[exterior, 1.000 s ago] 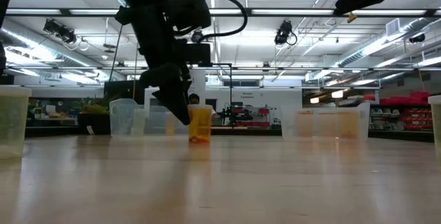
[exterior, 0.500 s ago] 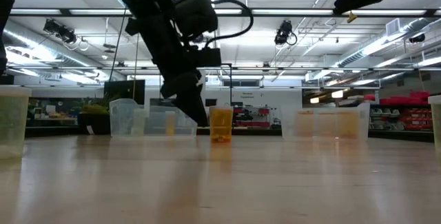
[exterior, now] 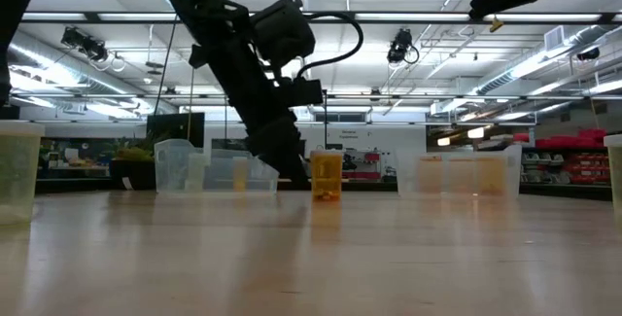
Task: Pick and place medicine bottles into bin by pill shape (circle, oval)
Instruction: Put the big orange pill bottle into the right transparent bin
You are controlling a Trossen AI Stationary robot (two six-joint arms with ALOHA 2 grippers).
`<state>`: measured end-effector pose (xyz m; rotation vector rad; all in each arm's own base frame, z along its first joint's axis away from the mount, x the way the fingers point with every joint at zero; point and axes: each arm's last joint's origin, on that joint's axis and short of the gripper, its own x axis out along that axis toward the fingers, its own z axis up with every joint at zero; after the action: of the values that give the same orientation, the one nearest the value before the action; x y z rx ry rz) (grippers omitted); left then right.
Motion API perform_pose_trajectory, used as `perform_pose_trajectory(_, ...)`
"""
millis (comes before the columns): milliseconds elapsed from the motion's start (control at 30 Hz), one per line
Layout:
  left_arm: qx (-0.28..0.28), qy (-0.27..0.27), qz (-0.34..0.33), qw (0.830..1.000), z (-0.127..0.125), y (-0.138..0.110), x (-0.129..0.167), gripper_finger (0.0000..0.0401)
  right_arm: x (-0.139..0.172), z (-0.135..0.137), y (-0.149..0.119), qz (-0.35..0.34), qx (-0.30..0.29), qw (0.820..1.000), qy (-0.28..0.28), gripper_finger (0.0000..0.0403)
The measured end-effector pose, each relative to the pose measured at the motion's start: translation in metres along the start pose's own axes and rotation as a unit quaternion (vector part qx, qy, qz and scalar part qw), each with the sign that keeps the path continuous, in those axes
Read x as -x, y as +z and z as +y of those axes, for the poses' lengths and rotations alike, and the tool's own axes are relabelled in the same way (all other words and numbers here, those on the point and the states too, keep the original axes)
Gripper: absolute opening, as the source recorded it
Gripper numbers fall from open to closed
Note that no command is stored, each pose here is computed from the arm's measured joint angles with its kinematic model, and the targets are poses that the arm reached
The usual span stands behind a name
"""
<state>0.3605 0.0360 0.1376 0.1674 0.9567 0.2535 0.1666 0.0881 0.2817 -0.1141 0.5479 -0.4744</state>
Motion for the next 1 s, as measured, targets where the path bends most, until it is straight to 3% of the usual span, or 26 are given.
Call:
perform_pose_trajectory(367,0.005,0.000,-0.002,1.000,0.001,0.001,0.003,0.0172,0.000,0.000,0.000,0.000,0.000,1.000,0.000,0.0252)
perform_pose_trajectory(1000,0.024,0.009,-0.092,0.995,0.002,0.018,0.002,0.0172,0.000,0.000,0.000,0.000,0.000,1.000,0.000,0.0252)
